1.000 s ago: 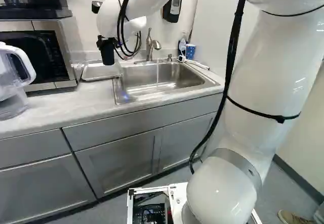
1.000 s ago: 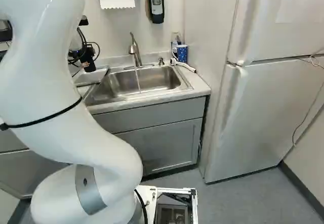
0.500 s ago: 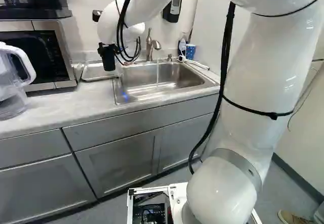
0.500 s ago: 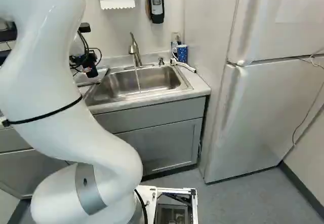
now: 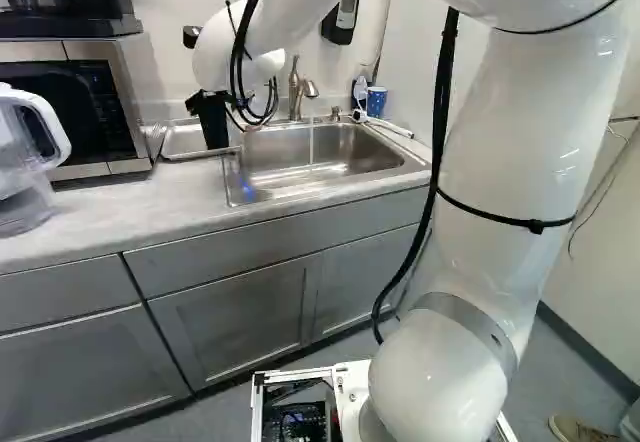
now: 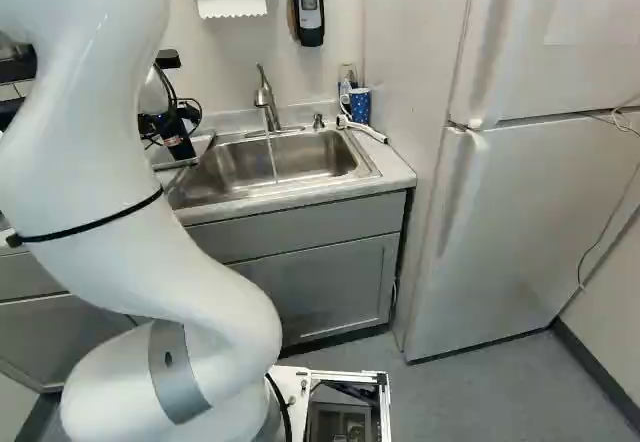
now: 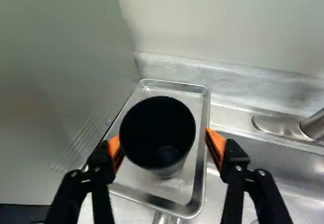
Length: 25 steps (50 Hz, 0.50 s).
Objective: Rinse the cup and place it in the tray
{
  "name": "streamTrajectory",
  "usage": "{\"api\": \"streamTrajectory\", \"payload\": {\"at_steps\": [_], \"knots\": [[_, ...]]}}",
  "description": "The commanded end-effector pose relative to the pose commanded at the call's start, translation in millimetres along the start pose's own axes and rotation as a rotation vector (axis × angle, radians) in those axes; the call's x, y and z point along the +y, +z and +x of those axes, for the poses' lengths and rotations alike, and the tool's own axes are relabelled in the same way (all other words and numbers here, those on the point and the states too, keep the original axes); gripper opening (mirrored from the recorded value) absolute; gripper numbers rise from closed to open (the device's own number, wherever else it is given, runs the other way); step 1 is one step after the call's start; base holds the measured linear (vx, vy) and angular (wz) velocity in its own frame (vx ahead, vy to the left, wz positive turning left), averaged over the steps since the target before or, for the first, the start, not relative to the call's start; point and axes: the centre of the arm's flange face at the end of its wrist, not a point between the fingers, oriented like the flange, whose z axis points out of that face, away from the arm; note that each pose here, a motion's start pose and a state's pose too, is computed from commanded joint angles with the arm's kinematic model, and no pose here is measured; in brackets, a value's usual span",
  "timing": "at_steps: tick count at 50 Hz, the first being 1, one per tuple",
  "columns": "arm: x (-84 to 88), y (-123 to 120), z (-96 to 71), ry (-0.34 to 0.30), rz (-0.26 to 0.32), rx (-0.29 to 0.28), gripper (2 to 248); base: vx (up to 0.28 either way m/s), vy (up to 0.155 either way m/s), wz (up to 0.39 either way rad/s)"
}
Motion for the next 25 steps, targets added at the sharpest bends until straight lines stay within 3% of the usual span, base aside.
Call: {"api": "streamTrajectory", "payload": {"at_steps": [3,4,9,10,25], "knots": [[0.0,0.0,0.0,0.0,0.0,0.0,200,0.0,0.0,0.0],[0.0,0.0,0.0,0.0,0.0,0.0,236,0.0,0.0,0.0],[0.0,0.0,0.0,0.0,0.0,0.0,236,0.0,0.0,0.0],[0.0,0.0,0.0,0.0,0.0,0.0,247,0.0,0.0,0.0],[-0.1,-3.8,4.1,0.0,0.0,0.01,247,0.0,0.0,0.0]]}}
